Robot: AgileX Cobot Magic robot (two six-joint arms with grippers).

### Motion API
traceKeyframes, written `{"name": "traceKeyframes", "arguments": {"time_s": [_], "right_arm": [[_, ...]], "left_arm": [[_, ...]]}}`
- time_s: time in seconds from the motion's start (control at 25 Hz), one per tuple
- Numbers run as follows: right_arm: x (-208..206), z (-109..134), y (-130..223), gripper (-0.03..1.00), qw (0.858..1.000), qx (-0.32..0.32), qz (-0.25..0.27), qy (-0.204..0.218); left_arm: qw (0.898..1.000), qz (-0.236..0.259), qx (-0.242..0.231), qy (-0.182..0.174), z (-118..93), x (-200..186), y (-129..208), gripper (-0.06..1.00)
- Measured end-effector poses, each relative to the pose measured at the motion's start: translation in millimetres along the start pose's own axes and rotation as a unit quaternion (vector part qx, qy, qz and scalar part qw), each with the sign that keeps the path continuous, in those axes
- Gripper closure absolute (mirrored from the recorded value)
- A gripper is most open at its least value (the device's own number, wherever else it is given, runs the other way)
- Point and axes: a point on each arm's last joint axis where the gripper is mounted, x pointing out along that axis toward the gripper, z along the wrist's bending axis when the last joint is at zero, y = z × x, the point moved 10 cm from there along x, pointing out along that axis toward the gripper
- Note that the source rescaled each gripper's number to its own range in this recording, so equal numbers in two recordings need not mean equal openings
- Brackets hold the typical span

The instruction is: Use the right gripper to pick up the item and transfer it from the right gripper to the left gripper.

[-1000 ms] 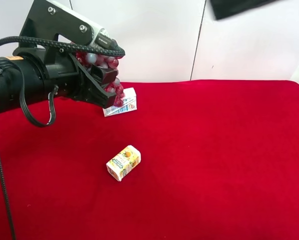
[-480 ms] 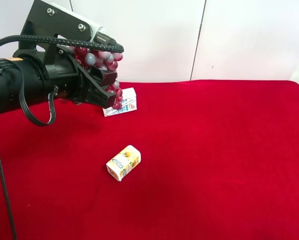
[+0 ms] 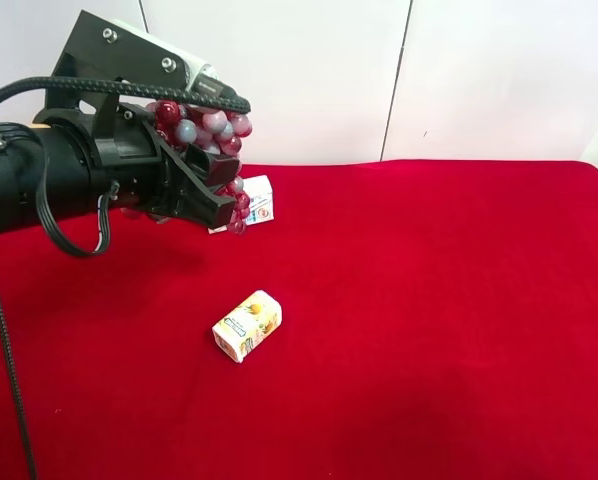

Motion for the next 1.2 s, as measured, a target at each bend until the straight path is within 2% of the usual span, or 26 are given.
{"name": "traceKeyframes", "arguments": {"time_s": [0.12, 0.64, 0.84, 1.04, 1.2], "right_arm": [[5, -2, 12, -0.03, 1.0, 0.0, 0.007, 0.002], [6, -22, 12, -0.03, 0.998, -0.004, 0.005, 0.055], [6, -23, 11, -0.03, 0.998, 0.0, 0.005, 0.058], [3, -35, 11, -0.03, 0.992, 0.034, -0.001, 0.121], [-2, -49, 12, -0.03, 0.978, 0.075, -0.008, 0.197]], "left_arm": [[1.0, 0.01, 0.0, -0.004, 1, 0, 4, 0.94], [0.997, 0.069, -0.023, -0.016, 5, -2, 27, 0.94], [0.995, 0.094, -0.003, -0.017, 6, -4, 36, 0.94], [0.995, 0.097, 0.012, -0.024, 9, -4, 37, 0.94], [0.995, 0.097, 0.013, -0.028, 10, -4, 36, 0.94]]}}
